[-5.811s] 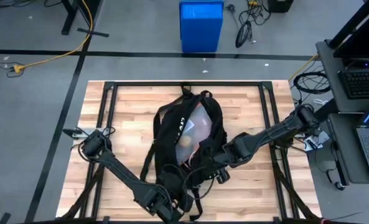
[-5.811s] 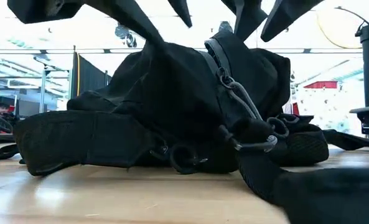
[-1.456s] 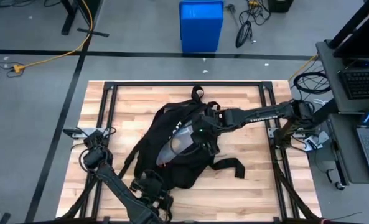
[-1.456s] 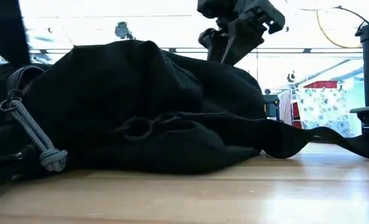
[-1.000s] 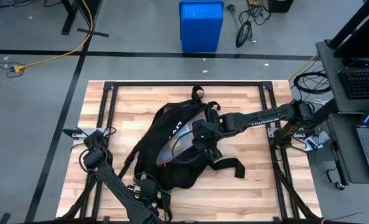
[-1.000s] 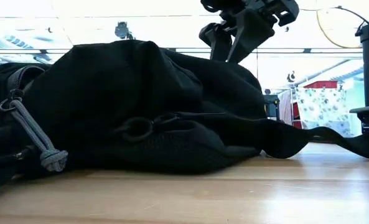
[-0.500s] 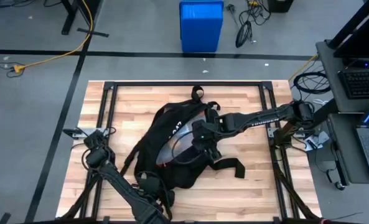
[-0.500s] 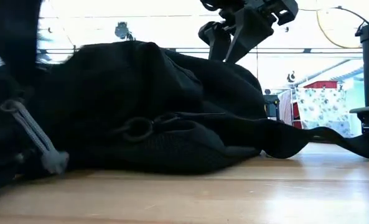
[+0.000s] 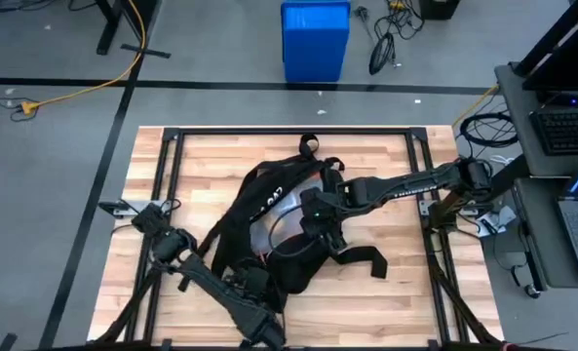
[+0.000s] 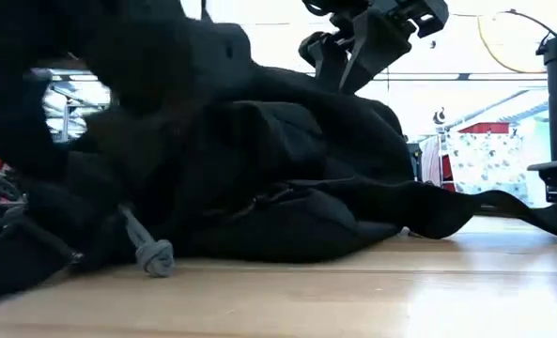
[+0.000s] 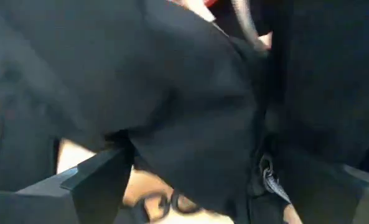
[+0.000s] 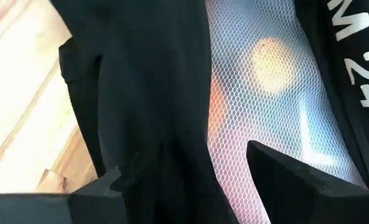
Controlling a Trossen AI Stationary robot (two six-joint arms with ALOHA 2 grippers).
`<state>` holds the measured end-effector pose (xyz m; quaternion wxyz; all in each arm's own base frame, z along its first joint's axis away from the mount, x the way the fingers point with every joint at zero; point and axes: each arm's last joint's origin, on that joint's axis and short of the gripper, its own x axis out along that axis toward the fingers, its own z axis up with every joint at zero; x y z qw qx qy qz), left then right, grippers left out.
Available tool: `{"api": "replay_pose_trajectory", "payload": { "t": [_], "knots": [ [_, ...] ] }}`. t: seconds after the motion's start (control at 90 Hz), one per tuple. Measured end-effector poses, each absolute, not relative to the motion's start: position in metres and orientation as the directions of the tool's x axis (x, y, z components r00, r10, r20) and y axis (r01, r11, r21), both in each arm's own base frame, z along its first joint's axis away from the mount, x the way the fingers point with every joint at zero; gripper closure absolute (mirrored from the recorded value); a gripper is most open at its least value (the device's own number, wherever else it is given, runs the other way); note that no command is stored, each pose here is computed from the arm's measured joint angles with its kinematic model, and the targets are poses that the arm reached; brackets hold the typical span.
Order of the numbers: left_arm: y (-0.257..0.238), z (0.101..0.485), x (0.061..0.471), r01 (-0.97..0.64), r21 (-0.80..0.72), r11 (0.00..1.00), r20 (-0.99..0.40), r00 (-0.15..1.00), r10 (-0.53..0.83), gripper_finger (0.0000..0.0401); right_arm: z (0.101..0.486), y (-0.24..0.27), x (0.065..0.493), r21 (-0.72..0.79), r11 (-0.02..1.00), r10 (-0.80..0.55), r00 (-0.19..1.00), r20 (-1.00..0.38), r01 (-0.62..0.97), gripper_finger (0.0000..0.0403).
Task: Unpack backpack
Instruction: Close the black backpack
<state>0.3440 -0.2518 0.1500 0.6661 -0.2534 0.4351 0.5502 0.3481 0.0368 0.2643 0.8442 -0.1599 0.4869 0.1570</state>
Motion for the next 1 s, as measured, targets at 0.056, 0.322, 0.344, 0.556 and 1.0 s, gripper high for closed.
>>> {"api": "replay_pose_trajectory", "payload": {
  "t": [0.056,0.322,0.344,0.556,1.0],
  "knots": [
    [-0.249,0.145,0.347,-0.937,0.173,0.302,-0.854,0.010,0.519,0.0069,0.264,0.037,0.348,-0.117,0.900,0.110,0.477,-0.872,-0.421,0.0181],
    [-0.249,0.144,0.343,-0.853,0.295,0.431,-0.839,-0.015,0.544,0.0279,0.264,0.037,0.348,-0.105,0.909,0.109,0.474,-0.873,-0.403,0.0181],
    [-0.249,0.144,0.342,-0.842,0.313,0.439,-0.835,-0.024,0.549,0.0299,0.264,0.037,0.348,-0.100,0.913,0.110,0.475,-0.873,-0.395,0.0181],
    [-0.264,0.147,0.324,-0.711,0.421,0.563,-0.828,-0.048,0.558,0.0388,0.265,0.052,0.347,-0.082,0.913,0.130,0.476,-0.870,-0.399,0.0181],
    [-0.323,0.193,0.254,-0.447,0.368,0.815,-0.879,0.116,0.462,0.0400,0.268,0.071,0.349,-0.100,0.956,0.070,0.548,-0.833,-0.275,0.0181]
  ]
}}
